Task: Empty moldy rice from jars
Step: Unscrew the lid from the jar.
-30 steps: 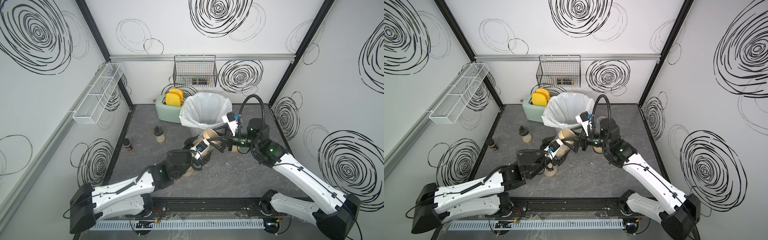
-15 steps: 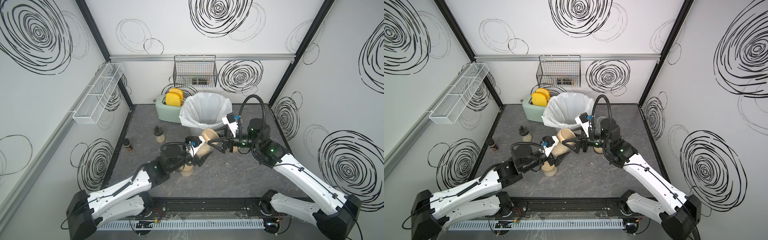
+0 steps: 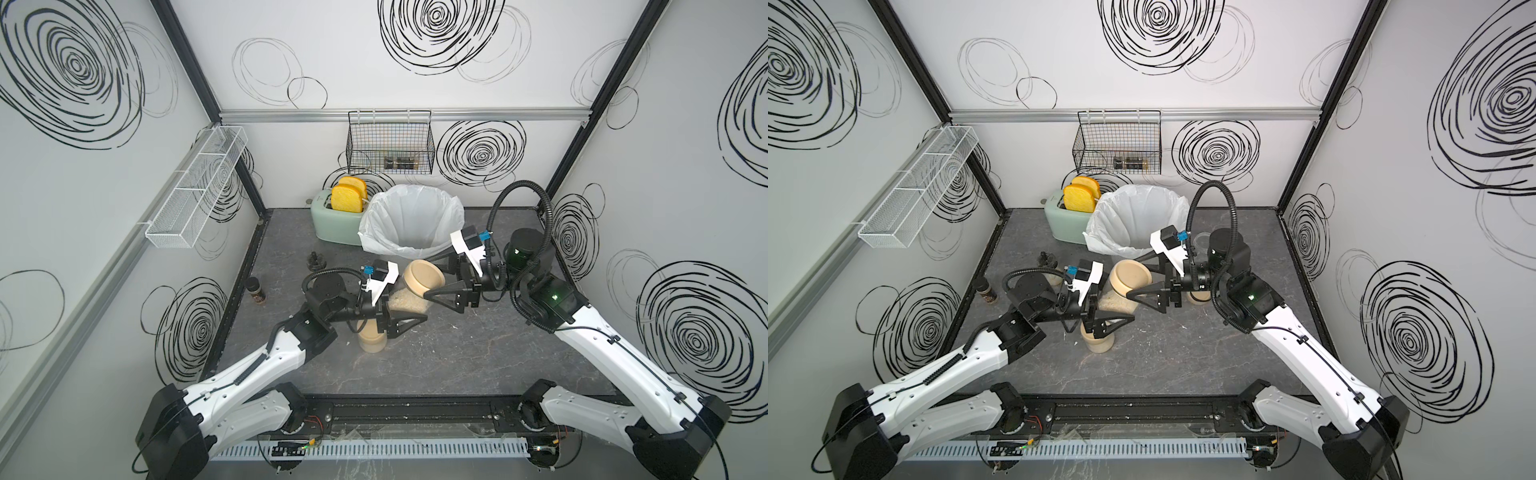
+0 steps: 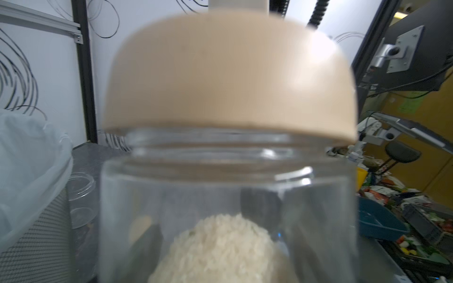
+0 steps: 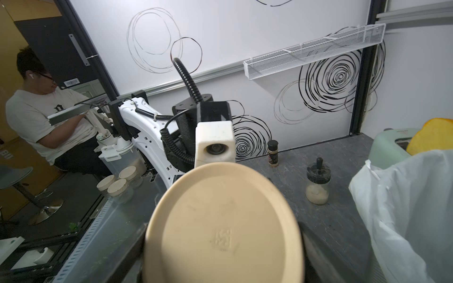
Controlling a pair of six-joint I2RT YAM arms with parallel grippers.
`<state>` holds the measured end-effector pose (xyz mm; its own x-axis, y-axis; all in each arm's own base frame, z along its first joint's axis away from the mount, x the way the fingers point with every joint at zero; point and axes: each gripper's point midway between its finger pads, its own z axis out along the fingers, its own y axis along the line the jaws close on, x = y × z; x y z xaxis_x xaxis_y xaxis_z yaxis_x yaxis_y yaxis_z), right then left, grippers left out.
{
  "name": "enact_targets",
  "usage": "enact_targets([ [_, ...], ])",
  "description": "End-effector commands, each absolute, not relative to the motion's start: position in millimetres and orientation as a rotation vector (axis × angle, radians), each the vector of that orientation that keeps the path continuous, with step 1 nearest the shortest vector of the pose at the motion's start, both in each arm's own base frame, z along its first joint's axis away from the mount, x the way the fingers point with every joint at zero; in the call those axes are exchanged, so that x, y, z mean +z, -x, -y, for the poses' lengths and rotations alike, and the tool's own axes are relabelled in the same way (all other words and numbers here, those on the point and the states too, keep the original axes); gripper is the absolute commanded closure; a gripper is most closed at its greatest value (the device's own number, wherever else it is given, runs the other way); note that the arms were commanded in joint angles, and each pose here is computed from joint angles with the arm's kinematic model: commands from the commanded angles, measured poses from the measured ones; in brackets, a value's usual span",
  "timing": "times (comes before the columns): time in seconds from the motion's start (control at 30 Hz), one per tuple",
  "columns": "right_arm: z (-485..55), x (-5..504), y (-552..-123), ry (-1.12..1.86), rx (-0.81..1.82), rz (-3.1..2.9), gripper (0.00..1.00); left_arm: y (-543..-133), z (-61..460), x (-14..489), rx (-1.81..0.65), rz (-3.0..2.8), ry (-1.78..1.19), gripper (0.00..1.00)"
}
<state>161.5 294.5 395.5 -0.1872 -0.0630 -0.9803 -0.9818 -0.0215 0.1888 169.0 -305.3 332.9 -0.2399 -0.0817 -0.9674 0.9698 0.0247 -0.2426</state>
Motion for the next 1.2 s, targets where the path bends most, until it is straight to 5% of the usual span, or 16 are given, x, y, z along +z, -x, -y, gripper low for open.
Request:
enact_targets([
  [0.0, -300.3, 382.2, -149.4, 1.286, 1.387, -1.362, 0.29, -118.9, 296.4, 410.1, -1.537, -0.941, -1.148, 0.15],
  [0.17, -301.3, 381.0, -149.5, 1.303, 1.383, -1.358, 0.26, -114.1, 295.8, 412.4, -1.587, -0.920, -1.151, 0.14],
  [0.4, -298.6, 383.2, -154.4, 1.265, 1.327, -1.362, 0.00, -120.5, 297.4, 408.2, -1.543, -0.951, -1.148, 0.14],
  [1.17, -295.0, 386.2, -161.3, 1.206, 1.273, -1.378, 0.02, -131.1, 293.4, 404.8, -1.481, -0.972, -1.098, 0.14],
])
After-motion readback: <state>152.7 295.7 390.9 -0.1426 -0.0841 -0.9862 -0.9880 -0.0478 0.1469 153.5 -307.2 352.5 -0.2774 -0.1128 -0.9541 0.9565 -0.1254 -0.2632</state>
